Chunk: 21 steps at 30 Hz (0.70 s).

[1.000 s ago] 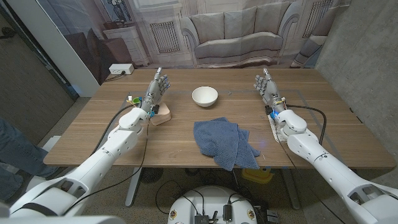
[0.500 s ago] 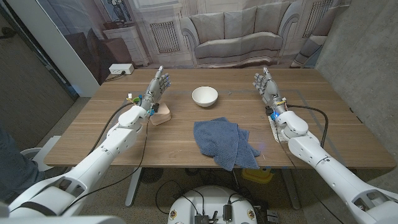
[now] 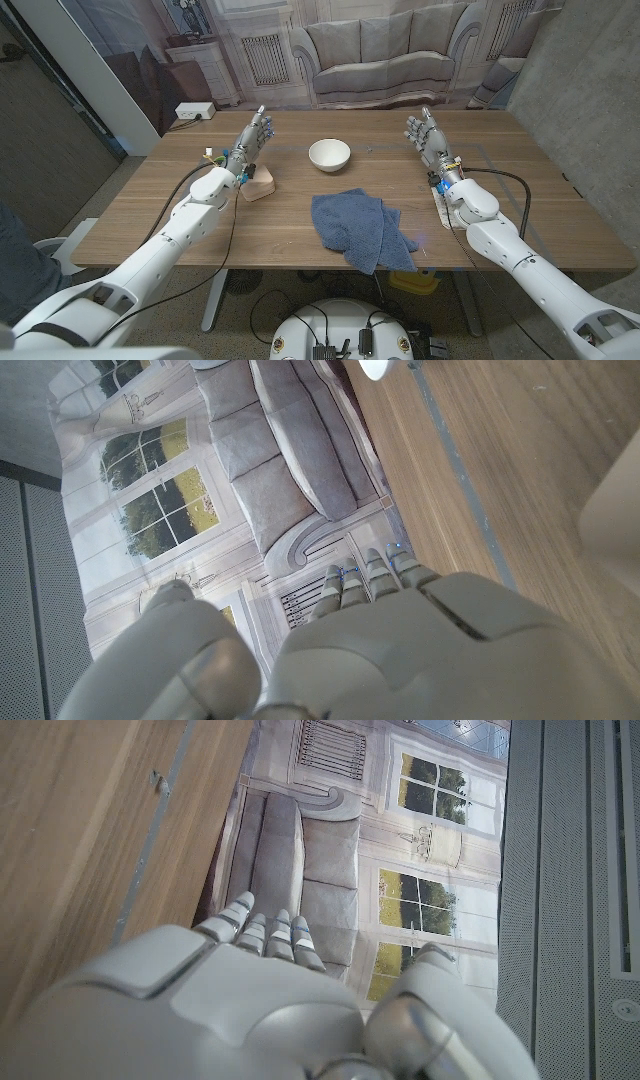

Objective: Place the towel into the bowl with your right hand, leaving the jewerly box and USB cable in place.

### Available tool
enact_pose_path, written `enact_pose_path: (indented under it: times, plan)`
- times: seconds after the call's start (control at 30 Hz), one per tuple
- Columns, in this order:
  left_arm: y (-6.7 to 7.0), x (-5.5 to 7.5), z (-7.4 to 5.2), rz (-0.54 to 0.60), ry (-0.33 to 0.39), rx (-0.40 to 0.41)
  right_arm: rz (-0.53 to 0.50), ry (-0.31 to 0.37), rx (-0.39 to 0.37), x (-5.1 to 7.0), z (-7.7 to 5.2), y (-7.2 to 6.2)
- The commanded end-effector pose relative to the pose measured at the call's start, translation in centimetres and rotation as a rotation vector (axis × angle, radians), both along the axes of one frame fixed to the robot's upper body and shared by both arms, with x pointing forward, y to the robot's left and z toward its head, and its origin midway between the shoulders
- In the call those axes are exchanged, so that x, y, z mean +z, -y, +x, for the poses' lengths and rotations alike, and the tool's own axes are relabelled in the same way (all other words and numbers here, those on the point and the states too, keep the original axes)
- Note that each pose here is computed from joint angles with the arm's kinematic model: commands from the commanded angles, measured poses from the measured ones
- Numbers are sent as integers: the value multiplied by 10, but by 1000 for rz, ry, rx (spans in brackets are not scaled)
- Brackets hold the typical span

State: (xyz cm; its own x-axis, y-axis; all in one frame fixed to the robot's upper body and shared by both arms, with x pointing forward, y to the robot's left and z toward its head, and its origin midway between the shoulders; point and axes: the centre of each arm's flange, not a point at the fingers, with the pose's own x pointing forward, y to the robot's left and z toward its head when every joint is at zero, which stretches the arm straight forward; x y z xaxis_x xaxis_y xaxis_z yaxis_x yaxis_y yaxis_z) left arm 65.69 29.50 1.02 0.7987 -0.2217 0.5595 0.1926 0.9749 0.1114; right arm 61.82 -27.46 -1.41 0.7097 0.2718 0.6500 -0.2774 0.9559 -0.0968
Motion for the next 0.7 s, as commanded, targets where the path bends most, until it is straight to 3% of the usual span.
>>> enact_pose_path:
  times: [0.03, 0.43, 0.7]
  plan:
    - [-1, 10, 4, 9, 25, -5, -17, 13, 28, -1, -5, -4]
    - [7, 27, 9, 38, 54, -31, -36, 32, 67, 8, -22, -8]
    - [7, 25, 11, 33, 51, -51, -53, 38, 64, 5, -34, -15]
